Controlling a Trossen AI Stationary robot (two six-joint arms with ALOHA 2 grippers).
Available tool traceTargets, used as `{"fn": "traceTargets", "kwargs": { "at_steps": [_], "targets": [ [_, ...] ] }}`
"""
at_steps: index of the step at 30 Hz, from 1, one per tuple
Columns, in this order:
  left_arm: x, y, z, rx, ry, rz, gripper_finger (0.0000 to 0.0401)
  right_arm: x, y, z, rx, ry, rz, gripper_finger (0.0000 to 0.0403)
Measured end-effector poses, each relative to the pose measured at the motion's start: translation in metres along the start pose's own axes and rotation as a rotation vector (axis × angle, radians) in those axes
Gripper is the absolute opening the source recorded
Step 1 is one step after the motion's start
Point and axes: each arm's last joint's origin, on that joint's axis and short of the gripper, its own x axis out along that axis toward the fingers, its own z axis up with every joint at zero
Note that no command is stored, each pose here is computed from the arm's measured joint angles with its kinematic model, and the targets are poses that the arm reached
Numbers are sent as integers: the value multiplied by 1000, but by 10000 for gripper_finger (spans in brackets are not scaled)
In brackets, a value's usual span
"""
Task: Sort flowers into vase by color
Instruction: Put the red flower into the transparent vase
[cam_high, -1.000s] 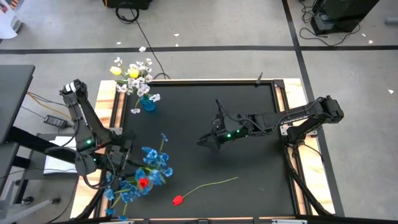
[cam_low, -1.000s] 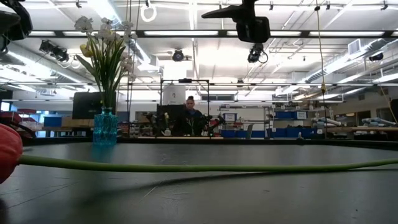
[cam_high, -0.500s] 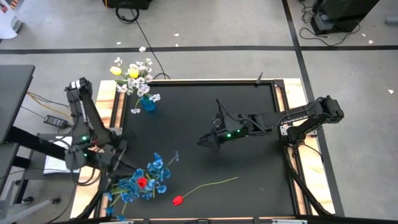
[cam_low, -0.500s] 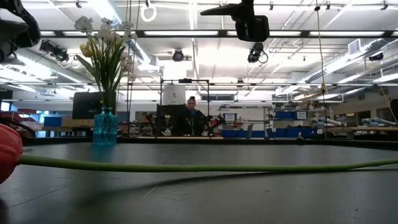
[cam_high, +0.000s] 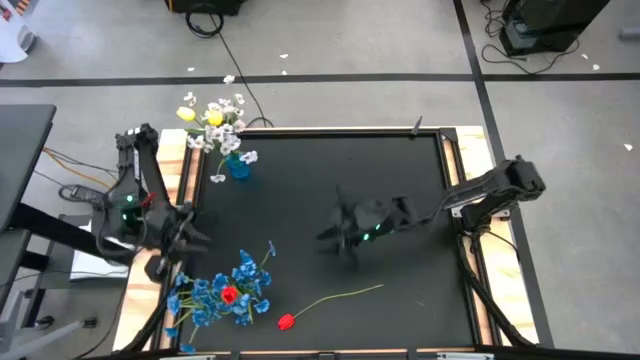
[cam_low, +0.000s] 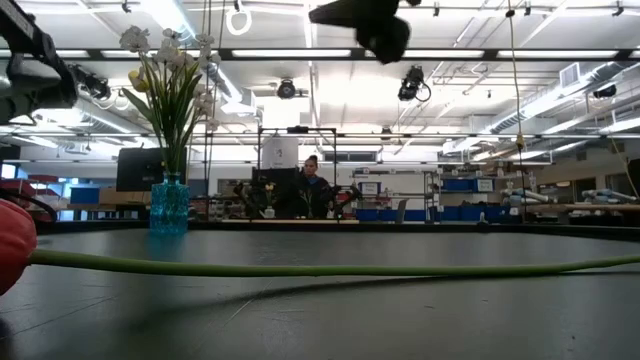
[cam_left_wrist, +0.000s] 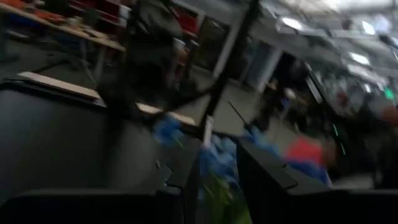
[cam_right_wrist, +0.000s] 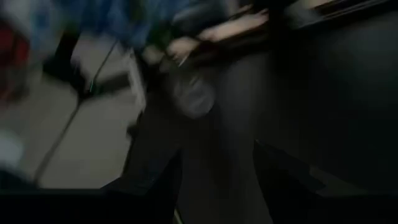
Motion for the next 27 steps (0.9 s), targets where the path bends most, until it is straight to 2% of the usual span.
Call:
{"fn": "traceTargets", "kwargs": {
  "at_steps": [3, 7, 13, 20, 27],
  "targets": [
    [-5, 9, 10, -29, -41, 30, 112, 24, 3, -19, -92, 73, 74, 206],
    [-8, 11, 21, -6, -89, 22, 112, 54, 2, -51, -169, 179, 113, 203],
    [-12, 11, 47, 15, -140, 94, 112, 79, 8, -80, -204, 240, 195, 183],
    [-15, 11, 68, 44, -158, 157, 112, 98, 14, -122, -239, 346, 156, 172],
    [-14, 10, 66, 62, -152, 228, 112, 105, 14, -135, -370, 344, 109, 171]
  ]
}}
